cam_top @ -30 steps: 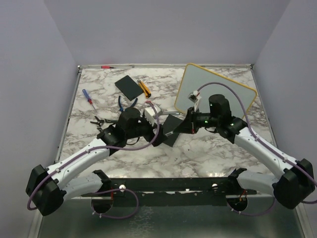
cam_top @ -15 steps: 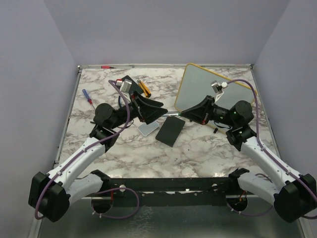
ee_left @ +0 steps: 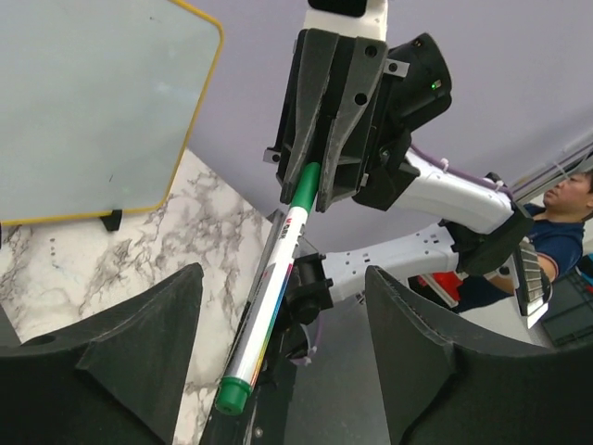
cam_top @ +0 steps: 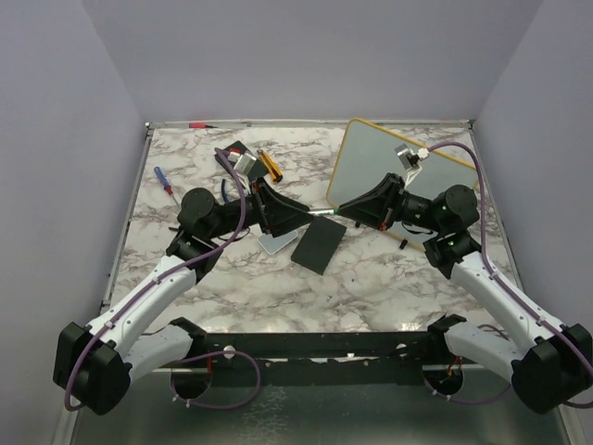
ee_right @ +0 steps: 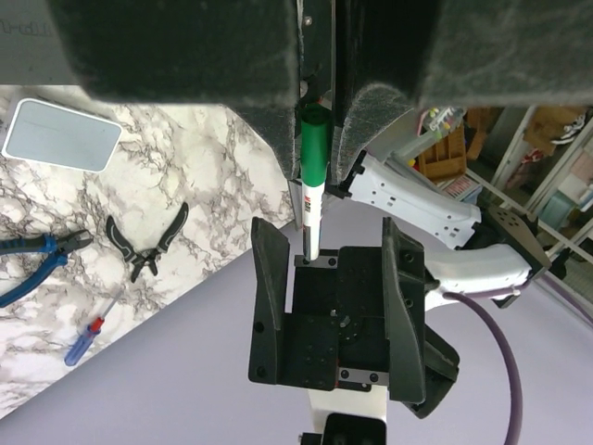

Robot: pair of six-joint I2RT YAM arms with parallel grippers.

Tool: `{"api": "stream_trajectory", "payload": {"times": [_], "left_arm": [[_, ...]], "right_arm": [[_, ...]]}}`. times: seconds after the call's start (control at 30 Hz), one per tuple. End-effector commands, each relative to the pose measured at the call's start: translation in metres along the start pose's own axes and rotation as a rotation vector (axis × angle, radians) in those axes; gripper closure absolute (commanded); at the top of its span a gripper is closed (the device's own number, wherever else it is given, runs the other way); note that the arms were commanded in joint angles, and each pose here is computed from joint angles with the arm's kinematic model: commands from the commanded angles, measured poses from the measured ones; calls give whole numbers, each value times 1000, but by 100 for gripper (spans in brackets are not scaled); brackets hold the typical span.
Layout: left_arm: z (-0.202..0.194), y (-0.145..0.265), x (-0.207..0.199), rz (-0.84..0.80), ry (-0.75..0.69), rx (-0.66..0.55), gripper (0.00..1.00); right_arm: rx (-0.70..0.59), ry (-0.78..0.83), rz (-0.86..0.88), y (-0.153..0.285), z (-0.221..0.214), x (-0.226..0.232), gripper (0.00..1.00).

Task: Write a sentence on the whiteboard
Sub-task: Open the whiteboard marker.

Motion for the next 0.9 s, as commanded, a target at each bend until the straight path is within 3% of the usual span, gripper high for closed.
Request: {"api": "stream_trajectory", "payload": {"times": [0.0,0.2,0.87], "left_arm": [[-5,2,-2,8,-40,93,31],[-8,4,-5,-3,-19,108,43],[-8,5,-12,-31,8,116,51]], "right_arm": [[32,13,-16,-1,0,-1,99],[51,-19,-31,-2,-4,-11,99],[38,-55,-15,-5,-7,-21,99]]}}
Point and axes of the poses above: each gripper's point midway between its finger pads, its own y axis back along the fingers, its own x axis along the line the jaws close on, z = x × y, the point moved 1 cm from there along y, back along the fingers, and after that the axes turned 13 degrees about -y, right-handed, at the moved point
